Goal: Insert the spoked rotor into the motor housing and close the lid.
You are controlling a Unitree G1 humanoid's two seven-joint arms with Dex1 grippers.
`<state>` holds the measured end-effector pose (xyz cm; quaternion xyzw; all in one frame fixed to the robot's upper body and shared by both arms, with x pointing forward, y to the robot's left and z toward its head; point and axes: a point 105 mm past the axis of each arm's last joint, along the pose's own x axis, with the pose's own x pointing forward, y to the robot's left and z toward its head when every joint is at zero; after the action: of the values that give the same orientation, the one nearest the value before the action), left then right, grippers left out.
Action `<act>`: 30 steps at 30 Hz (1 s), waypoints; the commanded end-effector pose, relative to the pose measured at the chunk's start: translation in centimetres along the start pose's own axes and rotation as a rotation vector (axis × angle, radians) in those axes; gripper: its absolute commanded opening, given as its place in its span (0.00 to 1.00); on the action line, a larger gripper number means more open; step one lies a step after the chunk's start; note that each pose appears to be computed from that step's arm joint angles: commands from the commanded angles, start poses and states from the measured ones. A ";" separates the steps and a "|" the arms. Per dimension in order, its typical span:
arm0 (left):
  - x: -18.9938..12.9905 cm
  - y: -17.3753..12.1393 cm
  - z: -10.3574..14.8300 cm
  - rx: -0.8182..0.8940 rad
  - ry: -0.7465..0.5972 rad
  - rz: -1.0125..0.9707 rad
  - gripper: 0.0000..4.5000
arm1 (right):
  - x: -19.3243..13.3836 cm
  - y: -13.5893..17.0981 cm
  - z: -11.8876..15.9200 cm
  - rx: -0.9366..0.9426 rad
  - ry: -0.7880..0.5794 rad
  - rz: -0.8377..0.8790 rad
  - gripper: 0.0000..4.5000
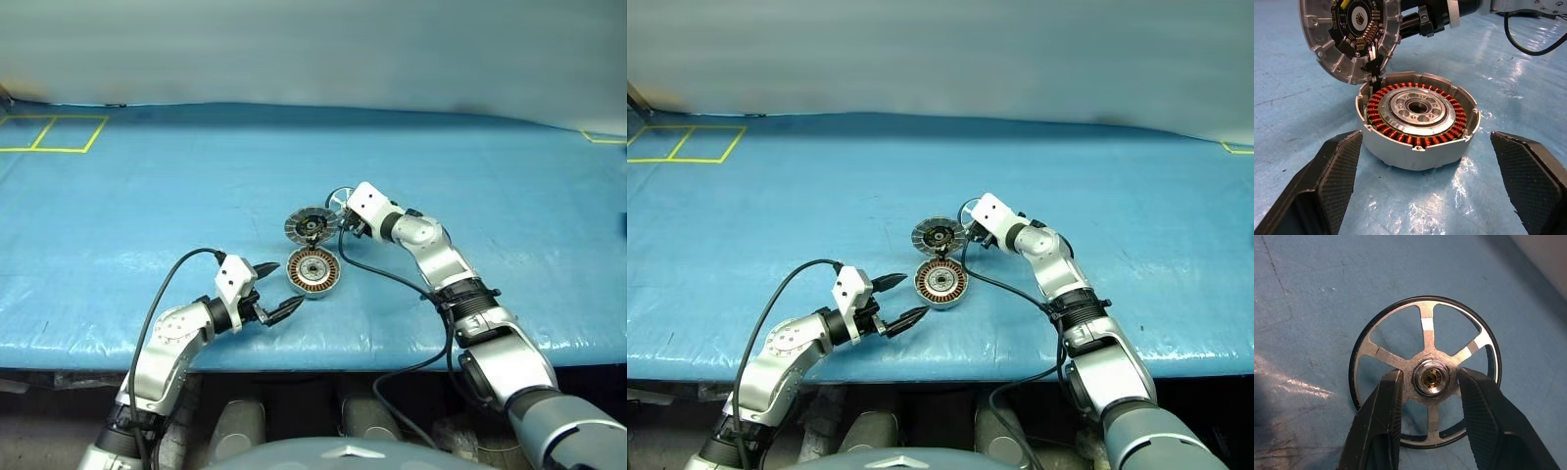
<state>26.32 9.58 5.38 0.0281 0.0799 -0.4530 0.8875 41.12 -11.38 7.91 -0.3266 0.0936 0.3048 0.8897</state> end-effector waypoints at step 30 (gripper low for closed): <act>0.6 -0.6 1.3 0.038 -0.033 -0.119 1.00 | -14.0 3.1 -2.8 0.385 -0.047 -0.156 0.30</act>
<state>26.15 8.71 5.85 0.0343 0.0746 -0.5004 0.8619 29.10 -18.63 7.29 -0.1872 0.1334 0.1982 0.9528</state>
